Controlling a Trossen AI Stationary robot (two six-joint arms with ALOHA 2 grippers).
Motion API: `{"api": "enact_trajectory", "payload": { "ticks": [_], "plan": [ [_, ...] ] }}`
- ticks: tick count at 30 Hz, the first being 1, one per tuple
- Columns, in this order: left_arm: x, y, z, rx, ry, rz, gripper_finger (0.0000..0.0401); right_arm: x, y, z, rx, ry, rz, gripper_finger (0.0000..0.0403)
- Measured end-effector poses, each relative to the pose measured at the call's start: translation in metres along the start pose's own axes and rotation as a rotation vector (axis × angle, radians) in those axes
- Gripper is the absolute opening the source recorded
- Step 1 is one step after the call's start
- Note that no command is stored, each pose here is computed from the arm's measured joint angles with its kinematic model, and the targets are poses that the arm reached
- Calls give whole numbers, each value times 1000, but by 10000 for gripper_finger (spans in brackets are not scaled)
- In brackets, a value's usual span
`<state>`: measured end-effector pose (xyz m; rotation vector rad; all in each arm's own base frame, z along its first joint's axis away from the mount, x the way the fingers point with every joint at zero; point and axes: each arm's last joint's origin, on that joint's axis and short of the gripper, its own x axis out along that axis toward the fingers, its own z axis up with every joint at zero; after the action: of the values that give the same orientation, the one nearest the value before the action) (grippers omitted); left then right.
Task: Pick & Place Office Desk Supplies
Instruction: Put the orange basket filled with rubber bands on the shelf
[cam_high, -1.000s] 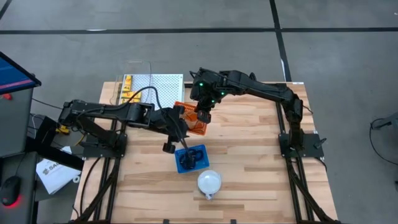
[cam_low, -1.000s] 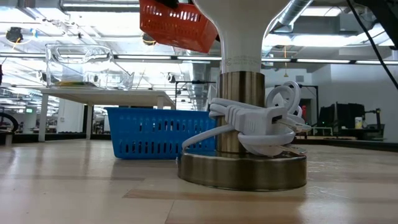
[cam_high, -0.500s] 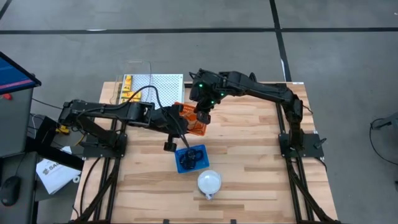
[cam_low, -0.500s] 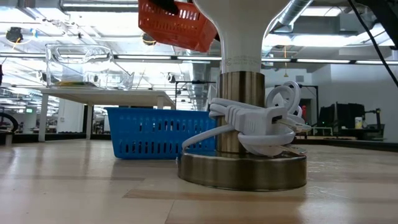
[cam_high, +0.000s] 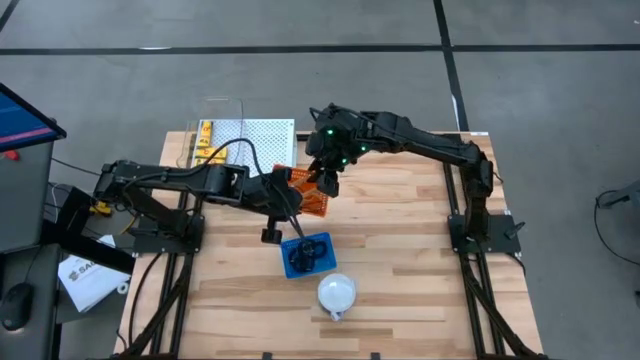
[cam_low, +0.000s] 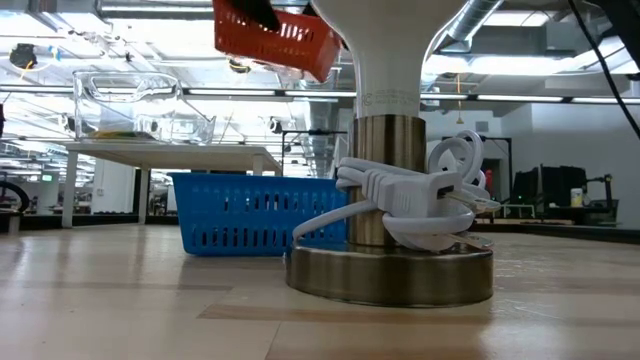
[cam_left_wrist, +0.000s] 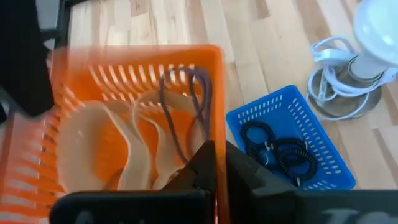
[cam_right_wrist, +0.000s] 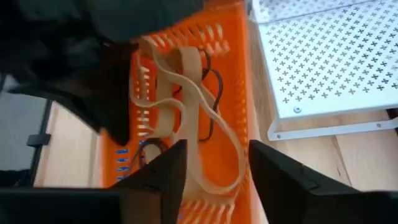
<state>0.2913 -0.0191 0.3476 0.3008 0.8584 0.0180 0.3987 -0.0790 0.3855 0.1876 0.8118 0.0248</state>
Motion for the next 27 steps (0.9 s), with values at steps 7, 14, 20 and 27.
{"api": "enact_trajectory", "payload": {
  "ticks": [7,14,20,27],
  "plan": [
    [3,13,-7,-51,49,25,1,-18,-1,-1,13,-12,-39,184],
    [1,38,-11,-72,15,17,1,-44,-1,0,12,-68,-75,170],
    [-4,69,-13,-68,-87,41,0,-69,-2,0,15,-125,-101,166],
    [-9,109,-26,-57,-132,89,0,-84,-6,-1,24,-151,-138,166]
  ]
}}
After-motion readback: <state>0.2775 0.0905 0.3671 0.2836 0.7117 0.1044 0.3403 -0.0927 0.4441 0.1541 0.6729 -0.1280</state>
